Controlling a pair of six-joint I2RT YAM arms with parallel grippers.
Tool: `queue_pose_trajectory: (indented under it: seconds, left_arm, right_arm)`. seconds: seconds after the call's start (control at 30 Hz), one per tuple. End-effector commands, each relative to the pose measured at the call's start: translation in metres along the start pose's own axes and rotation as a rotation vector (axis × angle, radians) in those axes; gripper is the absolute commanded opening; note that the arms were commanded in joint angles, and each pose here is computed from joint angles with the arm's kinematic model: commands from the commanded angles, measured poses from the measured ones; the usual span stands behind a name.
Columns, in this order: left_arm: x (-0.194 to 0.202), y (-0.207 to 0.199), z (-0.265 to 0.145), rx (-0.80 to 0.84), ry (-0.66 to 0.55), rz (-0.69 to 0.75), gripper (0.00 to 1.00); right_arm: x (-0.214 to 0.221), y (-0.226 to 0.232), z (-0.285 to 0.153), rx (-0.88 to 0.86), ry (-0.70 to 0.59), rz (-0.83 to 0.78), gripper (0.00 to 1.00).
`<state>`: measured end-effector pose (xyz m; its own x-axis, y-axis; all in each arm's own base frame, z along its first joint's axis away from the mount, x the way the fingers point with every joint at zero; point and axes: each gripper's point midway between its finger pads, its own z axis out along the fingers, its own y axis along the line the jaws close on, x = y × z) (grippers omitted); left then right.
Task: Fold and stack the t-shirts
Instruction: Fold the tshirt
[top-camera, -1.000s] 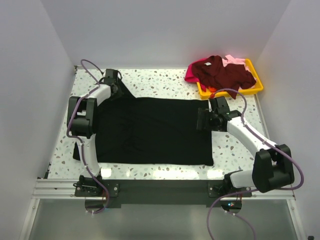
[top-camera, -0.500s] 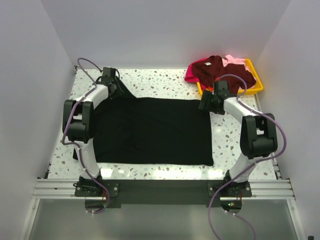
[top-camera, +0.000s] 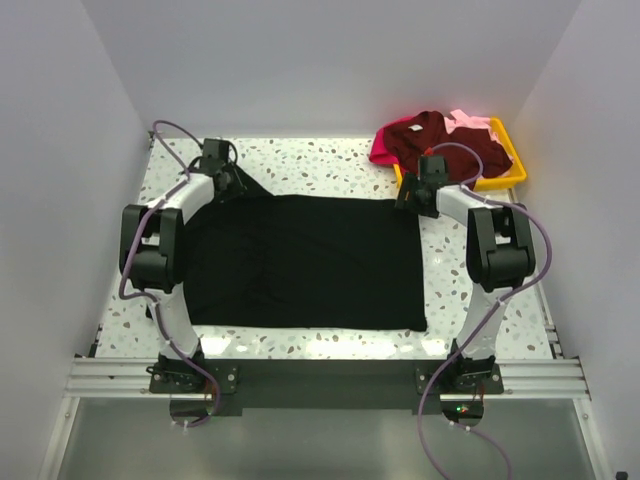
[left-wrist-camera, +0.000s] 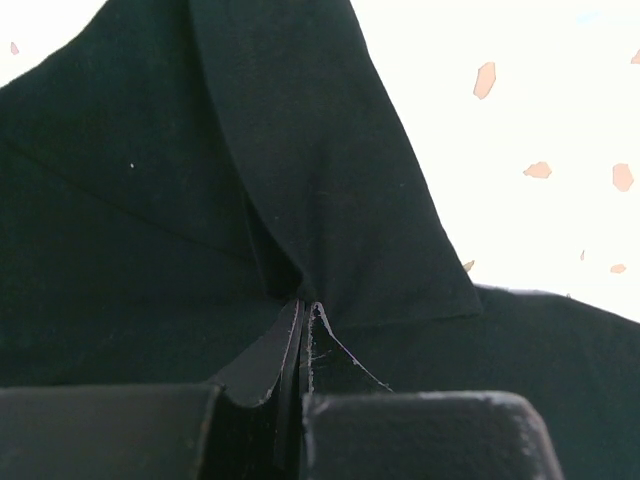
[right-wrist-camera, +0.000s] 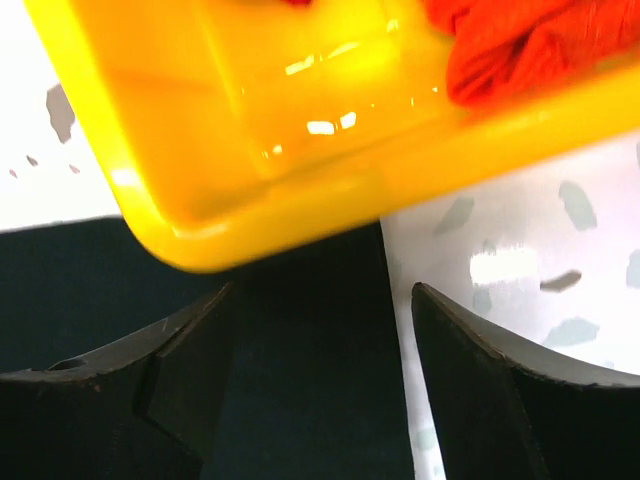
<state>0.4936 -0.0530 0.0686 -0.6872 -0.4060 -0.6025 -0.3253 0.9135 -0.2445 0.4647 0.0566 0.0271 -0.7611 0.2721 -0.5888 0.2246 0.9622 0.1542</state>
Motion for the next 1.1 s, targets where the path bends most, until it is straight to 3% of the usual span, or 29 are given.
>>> queue_pose_trajectory:
  seconds: [0.0, 0.4, 0.5, 0.63, 0.67, 1.07]
  left_arm:
    - [-0.021, -0.011, -0.026, 0.058, -0.062, -0.017, 0.0]
    - [0.002, -0.007, -0.034, 0.078, -0.027, -0.016, 0.0]
    - [0.008, -0.006, -0.038, 0.08, -0.024, -0.012, 0.0]
    - [0.018, -0.003, -0.044, 0.074, -0.019, -0.011, 0.0]
    - [0.018, -0.004, -0.046, 0.076, -0.024, -0.012, 0.0]
    - [0.038, 0.002, -0.084, 0.072, -0.051, -0.018, 0.0]
  right_arm:
    - [-0.041, 0.007, 0.005, 0.004, -0.111, 0.03, 0.72]
    - [-0.044, 0.009, 0.023, 0.031, -0.066, 0.021, 0.42]
    - [-0.042, 0.01, 0.025, 0.027, -0.051, 0.018, 0.3]
    - [-0.04, 0.008, 0.021, 0.028, -0.055, 0.017, 0.02]
    - [-0.038, 0.008, 0.02, 0.026, -0.056, 0.016, 0.0]
    - [-0.031, 0.016, -0.038, -0.08, -0.123, 0.005, 0.0]
